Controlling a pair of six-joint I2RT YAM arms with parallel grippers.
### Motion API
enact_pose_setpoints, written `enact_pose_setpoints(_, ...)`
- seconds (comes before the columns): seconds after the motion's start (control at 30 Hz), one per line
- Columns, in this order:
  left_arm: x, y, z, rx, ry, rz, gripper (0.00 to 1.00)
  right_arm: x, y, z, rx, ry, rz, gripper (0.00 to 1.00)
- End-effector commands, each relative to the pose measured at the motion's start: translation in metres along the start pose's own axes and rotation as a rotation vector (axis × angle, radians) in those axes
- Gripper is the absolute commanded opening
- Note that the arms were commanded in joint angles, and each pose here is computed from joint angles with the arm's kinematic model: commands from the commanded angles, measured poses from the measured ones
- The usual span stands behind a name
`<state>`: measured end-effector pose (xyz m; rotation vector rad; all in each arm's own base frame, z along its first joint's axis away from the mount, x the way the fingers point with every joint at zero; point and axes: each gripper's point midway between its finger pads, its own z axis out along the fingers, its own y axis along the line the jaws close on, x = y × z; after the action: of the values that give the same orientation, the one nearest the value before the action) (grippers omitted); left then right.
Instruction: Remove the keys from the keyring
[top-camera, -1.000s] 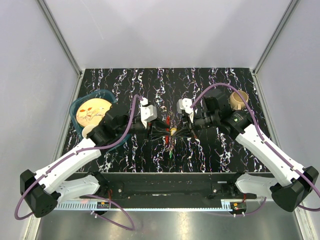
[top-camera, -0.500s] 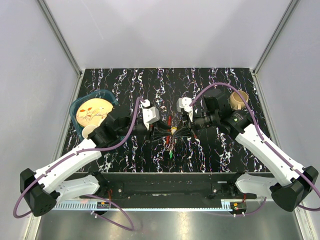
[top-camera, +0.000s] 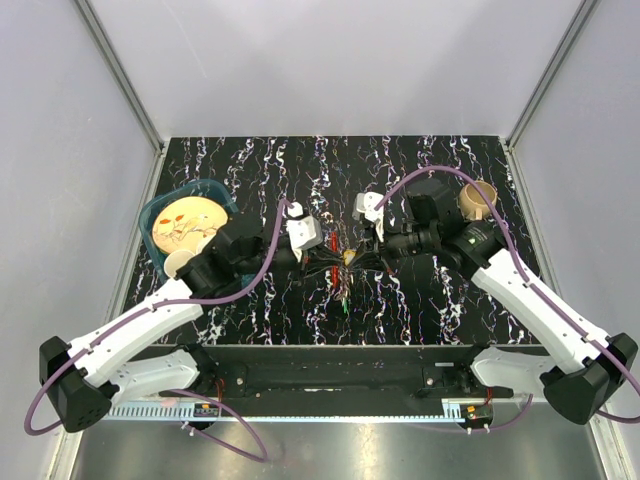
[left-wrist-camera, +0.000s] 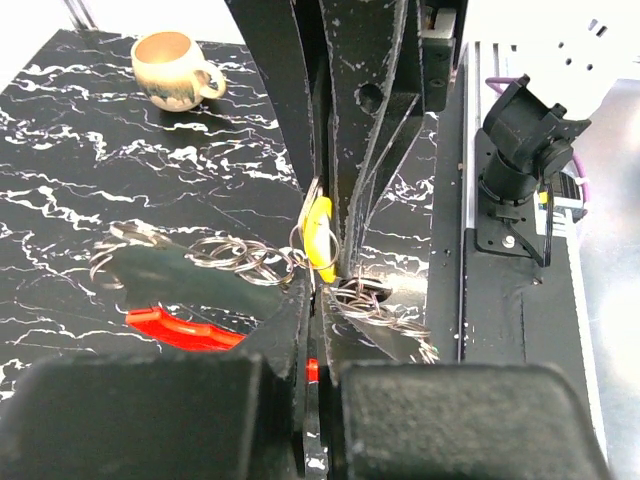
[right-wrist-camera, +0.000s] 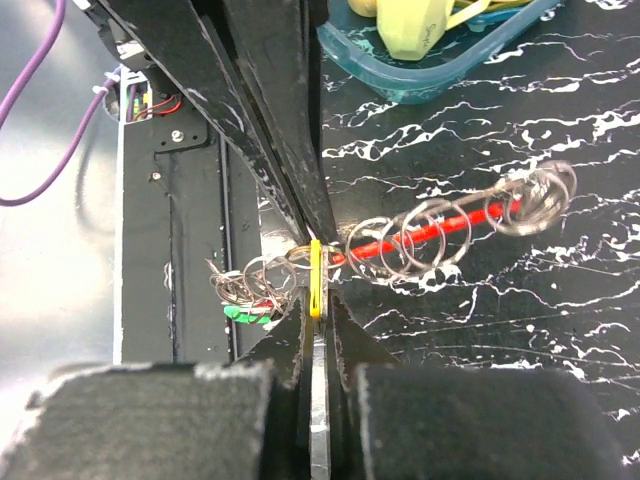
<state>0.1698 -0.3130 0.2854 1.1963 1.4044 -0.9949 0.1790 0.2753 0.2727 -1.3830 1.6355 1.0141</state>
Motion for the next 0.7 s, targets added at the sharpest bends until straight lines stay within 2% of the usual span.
enact_pose_setpoints(0.0,-0.014,0.006,-0.011,-0.066,-0.037,0.066,0.00,-0.022,-0.001,-0.017,0.090,-0.054,-0.058,0.00)
enact_pose_setpoints(0.33,-0.018,0.005,-0.012,-0.067,-0.054,0.062,0.00,-0.032,-0.002,-0.018,0.104,-0.086,-0.018,0.00)
enact_pose_setpoints(0.67,-0.011,0.008,-0.006,-0.068,-0.012,0.075,0.00,-0.042,-0.006,-0.013,0.091,-0.094,0.023,0.00)
